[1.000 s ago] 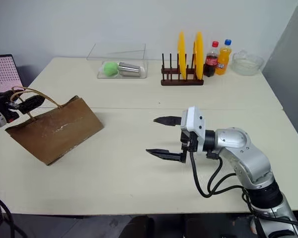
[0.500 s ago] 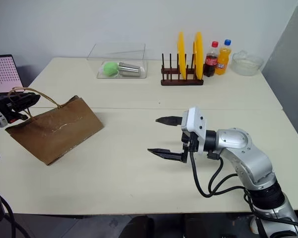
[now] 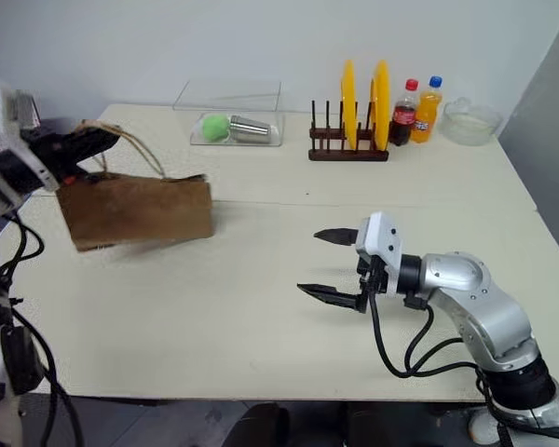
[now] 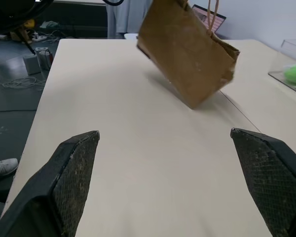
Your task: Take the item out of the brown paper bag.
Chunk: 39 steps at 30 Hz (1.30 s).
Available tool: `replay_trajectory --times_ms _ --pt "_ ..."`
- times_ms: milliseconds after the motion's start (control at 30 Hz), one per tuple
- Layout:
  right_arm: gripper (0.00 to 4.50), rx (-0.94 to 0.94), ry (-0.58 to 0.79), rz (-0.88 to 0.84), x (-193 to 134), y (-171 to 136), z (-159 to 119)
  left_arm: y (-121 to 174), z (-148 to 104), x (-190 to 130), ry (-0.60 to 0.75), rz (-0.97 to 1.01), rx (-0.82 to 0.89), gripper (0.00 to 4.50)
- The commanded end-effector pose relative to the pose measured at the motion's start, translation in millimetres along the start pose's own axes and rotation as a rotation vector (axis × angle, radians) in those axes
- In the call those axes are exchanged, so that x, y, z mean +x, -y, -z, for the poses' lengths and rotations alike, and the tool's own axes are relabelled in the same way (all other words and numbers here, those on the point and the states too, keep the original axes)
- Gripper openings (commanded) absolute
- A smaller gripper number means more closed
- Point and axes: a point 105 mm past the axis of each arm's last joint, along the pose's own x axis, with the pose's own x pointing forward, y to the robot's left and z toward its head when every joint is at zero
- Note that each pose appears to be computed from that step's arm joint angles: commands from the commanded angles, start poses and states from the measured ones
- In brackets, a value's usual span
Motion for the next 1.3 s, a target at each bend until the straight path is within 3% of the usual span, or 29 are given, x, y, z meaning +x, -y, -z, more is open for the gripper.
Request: replay_trajectory --times_ms 33,167,333,533,867,1300 --pt "4.50 -0.017 0.001 0.047 -8.7 -0.8 -5.5 16.5 -30.6 20.9 0.075 0.083 0.061 0.02" --pt "4.50 0.003 -0.030 0.093 -15.3 -0.9 2.6 28.1 -34.0 47.2 0.088 0.137 0.058 0.02" --pt "4.50 0.037 -0.078 0.186 -27.6 0.9 16.2 60.2 -37.2 103.4 0.120 0.212 0.045 0.02" --pt "4.50 0.045 -0.117 0.276 -37.1 1.7 26.2 93.6 -43.6 145.8 0.137 0.245 0.020 0.02" --pt "4.50 0.050 -0.143 0.345 -45.3 -0.9 32.0 119.4 -48.1 180.3 0.112 0.155 0.062 0.02" --pt "4.50 0.042 -0.140 0.391 -44.6 2.0 30.6 135.1 -6.2 196.0 -0.024 0.118 0.096 0.02"
